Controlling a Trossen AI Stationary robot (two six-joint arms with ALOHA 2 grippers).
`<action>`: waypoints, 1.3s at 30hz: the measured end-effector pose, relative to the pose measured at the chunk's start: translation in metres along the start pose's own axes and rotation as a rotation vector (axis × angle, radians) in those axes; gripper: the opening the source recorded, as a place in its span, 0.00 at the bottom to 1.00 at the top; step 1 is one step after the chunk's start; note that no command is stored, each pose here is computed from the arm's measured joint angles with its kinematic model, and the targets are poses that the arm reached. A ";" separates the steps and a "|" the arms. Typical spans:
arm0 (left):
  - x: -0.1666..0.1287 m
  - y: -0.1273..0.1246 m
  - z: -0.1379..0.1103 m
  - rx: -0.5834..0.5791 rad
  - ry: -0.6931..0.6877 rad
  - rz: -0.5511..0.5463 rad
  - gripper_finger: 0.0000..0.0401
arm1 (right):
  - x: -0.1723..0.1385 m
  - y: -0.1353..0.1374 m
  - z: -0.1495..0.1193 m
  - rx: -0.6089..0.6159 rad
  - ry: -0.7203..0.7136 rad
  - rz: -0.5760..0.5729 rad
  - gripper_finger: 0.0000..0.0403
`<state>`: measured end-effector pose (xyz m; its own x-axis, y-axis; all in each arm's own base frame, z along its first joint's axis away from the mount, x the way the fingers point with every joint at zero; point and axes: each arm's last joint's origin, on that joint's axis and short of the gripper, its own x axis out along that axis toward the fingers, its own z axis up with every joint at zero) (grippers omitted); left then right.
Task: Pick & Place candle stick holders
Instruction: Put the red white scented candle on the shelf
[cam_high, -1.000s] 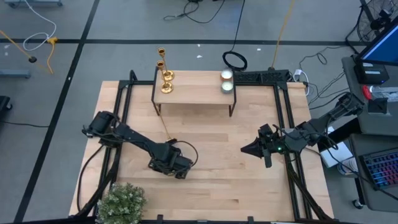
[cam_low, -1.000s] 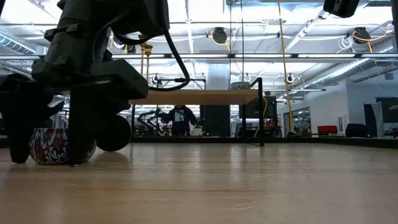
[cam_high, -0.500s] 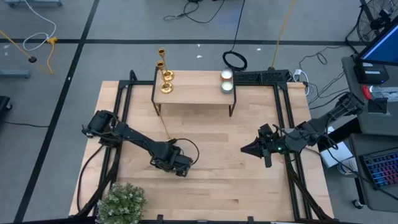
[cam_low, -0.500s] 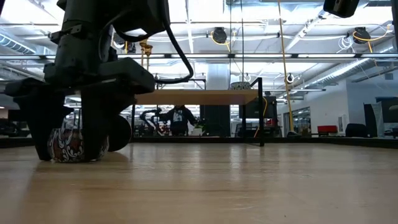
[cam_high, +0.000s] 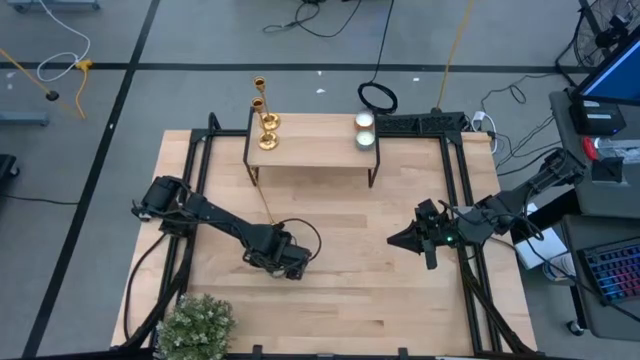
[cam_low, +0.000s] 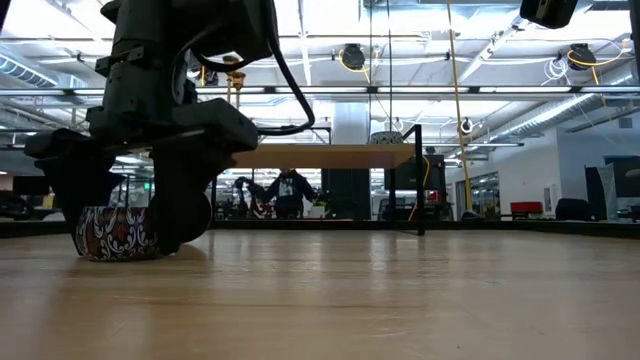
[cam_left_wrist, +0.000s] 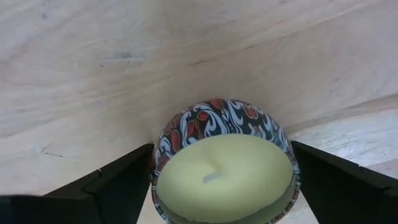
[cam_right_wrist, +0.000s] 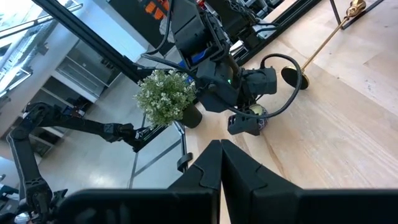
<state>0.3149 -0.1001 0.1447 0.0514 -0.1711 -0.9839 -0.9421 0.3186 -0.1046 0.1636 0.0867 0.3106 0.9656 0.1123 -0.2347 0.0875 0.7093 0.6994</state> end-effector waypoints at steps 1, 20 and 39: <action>0.000 0.000 0.000 0.001 0.000 0.001 0.90 | 0.000 0.000 0.000 0.000 0.000 0.000 0.00; -0.009 -0.007 -0.001 0.017 0.041 -0.014 0.79 | 0.000 0.000 0.000 0.002 -0.001 -0.002 0.00; -0.152 -0.044 0.080 0.145 -0.217 -0.167 0.77 | 0.000 0.000 0.000 -0.004 -0.001 -0.002 0.00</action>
<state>0.3751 -0.0139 0.2869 0.2852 -0.0343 -0.9579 -0.8587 0.4349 -0.2712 0.1638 0.0863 0.3105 0.9656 0.1101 -0.2356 0.0886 0.7122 0.6963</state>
